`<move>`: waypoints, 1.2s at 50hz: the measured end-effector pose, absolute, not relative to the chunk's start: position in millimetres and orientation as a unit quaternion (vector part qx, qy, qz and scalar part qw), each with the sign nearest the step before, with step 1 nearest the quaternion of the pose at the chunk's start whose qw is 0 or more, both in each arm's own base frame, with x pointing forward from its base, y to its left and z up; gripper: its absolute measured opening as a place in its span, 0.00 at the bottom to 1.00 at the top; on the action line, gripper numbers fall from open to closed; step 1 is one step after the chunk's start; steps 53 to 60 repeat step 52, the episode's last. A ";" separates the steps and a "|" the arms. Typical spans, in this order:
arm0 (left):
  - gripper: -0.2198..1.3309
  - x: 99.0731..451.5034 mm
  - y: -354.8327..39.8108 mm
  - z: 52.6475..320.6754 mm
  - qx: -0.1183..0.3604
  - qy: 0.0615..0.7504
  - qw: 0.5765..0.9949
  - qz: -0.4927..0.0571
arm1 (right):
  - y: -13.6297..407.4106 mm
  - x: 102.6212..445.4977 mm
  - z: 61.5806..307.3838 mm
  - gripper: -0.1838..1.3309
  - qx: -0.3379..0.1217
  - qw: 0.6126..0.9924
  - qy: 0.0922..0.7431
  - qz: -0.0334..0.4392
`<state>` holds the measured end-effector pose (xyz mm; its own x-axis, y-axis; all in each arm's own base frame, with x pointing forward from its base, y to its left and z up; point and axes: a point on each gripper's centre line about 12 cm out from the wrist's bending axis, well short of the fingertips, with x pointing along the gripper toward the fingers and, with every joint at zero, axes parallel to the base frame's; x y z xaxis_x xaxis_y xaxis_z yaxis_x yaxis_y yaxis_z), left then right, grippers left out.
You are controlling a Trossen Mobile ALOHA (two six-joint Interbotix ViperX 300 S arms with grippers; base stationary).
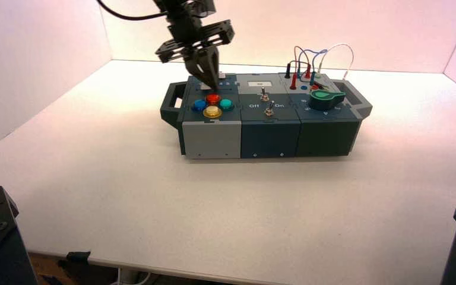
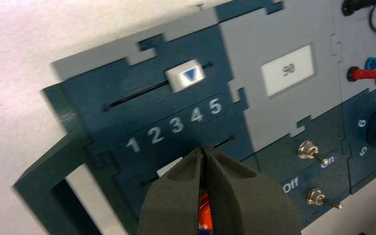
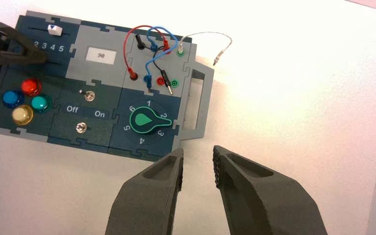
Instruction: Move the bottom slider to position 1.
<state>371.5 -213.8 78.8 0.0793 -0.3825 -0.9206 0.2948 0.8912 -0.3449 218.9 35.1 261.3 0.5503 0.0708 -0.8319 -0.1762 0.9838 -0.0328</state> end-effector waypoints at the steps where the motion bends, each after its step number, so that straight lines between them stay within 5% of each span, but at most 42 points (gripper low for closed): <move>1: 0.04 372.0 -209.7 79.2 -0.037 0.638 0.734 -0.228 | 35.3 218.9 261.3 0.59 -0.057 0.879 0.469 0.070; 60: 0.04 374.8 -188.8 106.2 -0.048 0.615 0.757 -0.217 | 34.1 219.5 261.1 0.59 -0.063 0.879 0.468 0.069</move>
